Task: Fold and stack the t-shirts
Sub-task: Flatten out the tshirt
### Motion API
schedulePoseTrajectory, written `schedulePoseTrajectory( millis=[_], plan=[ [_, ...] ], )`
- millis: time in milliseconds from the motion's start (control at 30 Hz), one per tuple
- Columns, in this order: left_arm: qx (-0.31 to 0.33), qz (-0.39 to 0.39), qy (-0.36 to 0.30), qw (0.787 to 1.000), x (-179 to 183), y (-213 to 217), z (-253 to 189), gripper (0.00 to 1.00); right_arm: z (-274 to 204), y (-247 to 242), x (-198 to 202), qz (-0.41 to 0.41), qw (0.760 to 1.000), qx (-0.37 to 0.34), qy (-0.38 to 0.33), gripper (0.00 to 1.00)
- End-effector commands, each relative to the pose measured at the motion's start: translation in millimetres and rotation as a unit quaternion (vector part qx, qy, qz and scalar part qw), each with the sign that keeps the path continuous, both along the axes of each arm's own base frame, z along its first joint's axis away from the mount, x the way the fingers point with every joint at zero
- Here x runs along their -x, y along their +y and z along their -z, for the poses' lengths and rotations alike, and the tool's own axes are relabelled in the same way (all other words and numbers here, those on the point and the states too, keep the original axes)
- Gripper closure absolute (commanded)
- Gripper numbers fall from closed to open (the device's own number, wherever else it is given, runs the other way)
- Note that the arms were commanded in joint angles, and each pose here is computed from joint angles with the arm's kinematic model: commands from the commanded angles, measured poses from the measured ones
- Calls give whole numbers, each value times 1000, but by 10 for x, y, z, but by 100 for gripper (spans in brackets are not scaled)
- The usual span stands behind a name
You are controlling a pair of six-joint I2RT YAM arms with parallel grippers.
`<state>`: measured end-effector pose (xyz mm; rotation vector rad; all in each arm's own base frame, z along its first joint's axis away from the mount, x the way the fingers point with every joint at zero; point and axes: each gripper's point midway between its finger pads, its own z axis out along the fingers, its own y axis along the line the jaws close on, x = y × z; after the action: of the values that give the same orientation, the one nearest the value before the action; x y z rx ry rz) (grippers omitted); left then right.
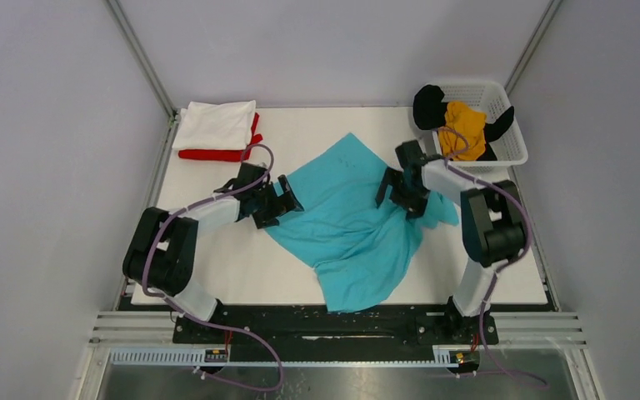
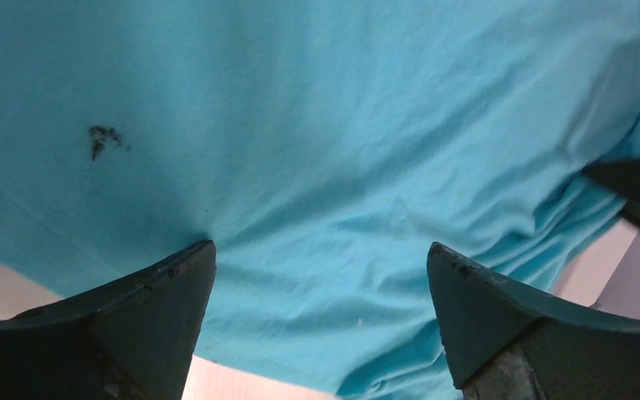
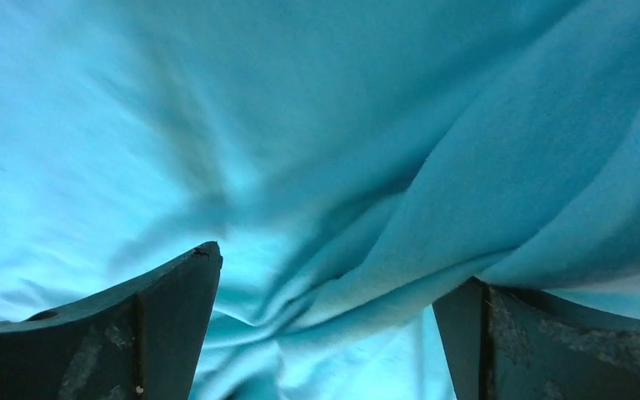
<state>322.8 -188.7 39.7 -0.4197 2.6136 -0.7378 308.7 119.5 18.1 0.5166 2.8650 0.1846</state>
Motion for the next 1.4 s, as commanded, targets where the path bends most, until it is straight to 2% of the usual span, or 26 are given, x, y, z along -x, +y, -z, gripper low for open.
schedulePoseTrajectory(
  millis=[0, 133, 300, 500, 667, 767, 933, 1067, 1200, 1267, 1367],
  plan=[
    [-19, -17, 43, 999, 430, 213, 198, 1, -155, 445, -610, -37, 996, -72, -22, 0],
    [-1, -19, 59, 998, 746, 140, 257, 1, -310, 727, -1111, -56, 991, -114, -47, 1],
    [38, 9, 52, 998, 982, -276, 201, 1, -326, 869, -1521, -87, 989, -114, -38, 1],
    [33, 26, 28, 999, 869, -512, 114, 1, -265, 854, -1814, -138, 987, -77, -14, 1],
    [-43, -9, -31, 999, 695, -212, -218, 1, -866, 557, -1840, -164, 983, -1, -82, 1],
    [-85, -54, -69, 993, 718, 107, -453, 1, -1208, 267, -1627, -134, 982, 51, -123, 1],
    [-173, -150, -86, 970, 923, 801, -602, 1, -1627, 20, -1017, -76, 969, 39, -234, 1],
    [-173, -183, -53, 966, 1122, 1071, -443, 1, -1596, -261, -376, -17, 960, 36, -276, 1],
    [-158, -189, -13, 969, 1227, 1124, -223, 1, -1283, -360, 114, 19, 961, 10, -275, 0],
    [-161, -186, 1, 969, 1246, 1124, -148, 8, -1113, -390, 291, 30, 963, 2, -267, 0],
    [-158, -167, 23, 973, 1270, 1060, -52, 26, -1048, -437, 396, 35, 962, 4, -270, 0]
  ],
)
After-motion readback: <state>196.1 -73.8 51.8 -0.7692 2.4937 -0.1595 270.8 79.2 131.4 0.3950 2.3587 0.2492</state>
